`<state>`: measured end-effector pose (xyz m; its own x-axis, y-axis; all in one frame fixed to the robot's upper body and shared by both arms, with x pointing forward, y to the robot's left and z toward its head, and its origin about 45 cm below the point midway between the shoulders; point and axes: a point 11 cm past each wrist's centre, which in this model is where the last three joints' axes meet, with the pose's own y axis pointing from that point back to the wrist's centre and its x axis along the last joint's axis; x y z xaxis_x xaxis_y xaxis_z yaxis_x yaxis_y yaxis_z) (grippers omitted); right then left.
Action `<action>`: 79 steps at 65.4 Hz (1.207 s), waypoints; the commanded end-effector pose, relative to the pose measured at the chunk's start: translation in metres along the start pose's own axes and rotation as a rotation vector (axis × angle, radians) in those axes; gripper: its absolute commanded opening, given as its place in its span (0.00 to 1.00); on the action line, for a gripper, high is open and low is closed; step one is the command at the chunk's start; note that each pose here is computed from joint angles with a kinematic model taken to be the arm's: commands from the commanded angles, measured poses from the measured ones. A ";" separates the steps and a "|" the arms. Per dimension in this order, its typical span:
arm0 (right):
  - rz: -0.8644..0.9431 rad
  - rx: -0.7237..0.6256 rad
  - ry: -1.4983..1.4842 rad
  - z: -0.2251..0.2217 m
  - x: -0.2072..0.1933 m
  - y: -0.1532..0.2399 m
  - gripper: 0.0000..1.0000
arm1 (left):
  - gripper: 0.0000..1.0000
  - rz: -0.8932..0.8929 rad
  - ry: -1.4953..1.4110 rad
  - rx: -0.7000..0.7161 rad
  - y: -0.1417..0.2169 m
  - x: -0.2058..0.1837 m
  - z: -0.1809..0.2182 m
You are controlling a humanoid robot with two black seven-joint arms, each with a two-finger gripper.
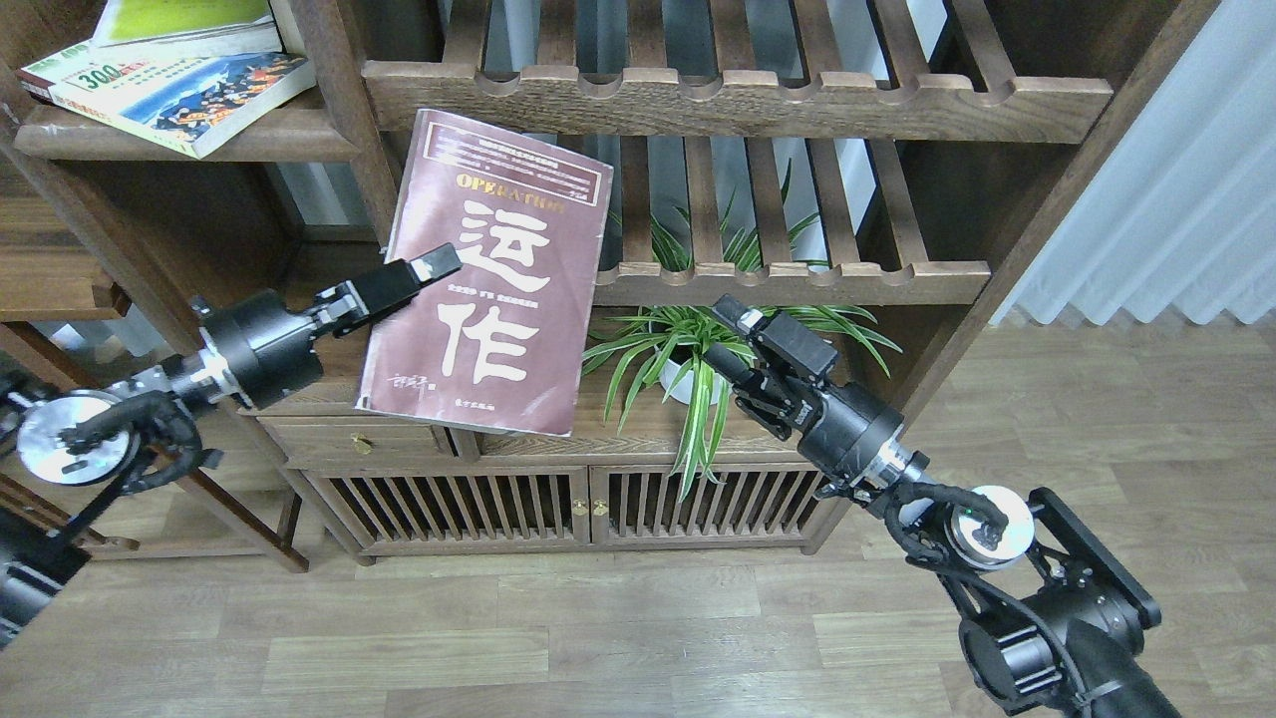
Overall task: Organize books on shelf
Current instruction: 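Carry the maroon book with the left gripper up toward the top shelf corner, then set the maroon book on the book stack and release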
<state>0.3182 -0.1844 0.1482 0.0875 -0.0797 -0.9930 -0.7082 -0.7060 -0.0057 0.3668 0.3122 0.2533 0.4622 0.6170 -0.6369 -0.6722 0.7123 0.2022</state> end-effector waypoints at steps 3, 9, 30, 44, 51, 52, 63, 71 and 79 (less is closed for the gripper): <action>0.019 -0.015 -0.014 0.008 0.008 -0.002 0.93 | 0.04 0.024 -0.069 -0.002 0.019 -0.005 0.021; 0.021 -0.016 -0.018 0.009 0.009 -0.003 0.93 | 0.04 0.017 -0.111 -0.012 0.025 -0.014 0.035; 0.021 -0.017 -0.021 0.011 0.009 -0.004 0.93 | 0.04 0.024 -0.249 -0.074 0.043 -0.038 0.091; 0.027 -0.014 -0.014 0.008 0.010 -0.002 0.93 | 0.04 0.068 -0.339 -0.135 0.068 -0.049 0.132; 0.028 -0.014 -0.013 0.008 0.010 -0.001 0.93 | 0.04 0.102 -0.369 -0.162 0.083 -0.050 0.148; 0.028 -0.014 -0.013 0.008 0.010 -0.001 0.93 | 0.04 0.108 -0.374 -0.167 0.086 -0.051 0.150; 0.031 -0.014 -0.012 0.008 0.011 0.000 0.93 | 0.05 0.145 -0.423 -0.211 0.108 -0.060 0.174; 0.036 -0.015 -0.011 0.009 0.013 0.001 0.94 | 0.05 0.184 -0.440 -0.225 0.122 -0.058 0.185; 0.036 -0.015 -0.012 0.009 0.013 0.001 0.94 | 0.05 0.207 -0.444 -0.265 0.133 -0.057 0.196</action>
<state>0.3124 -0.1798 0.1346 0.0537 -0.0968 -0.9939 -0.7002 -0.7133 0.0316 0.3651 0.4262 0.4531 0.4879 0.8433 -0.2252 -0.8532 0.5153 0.0812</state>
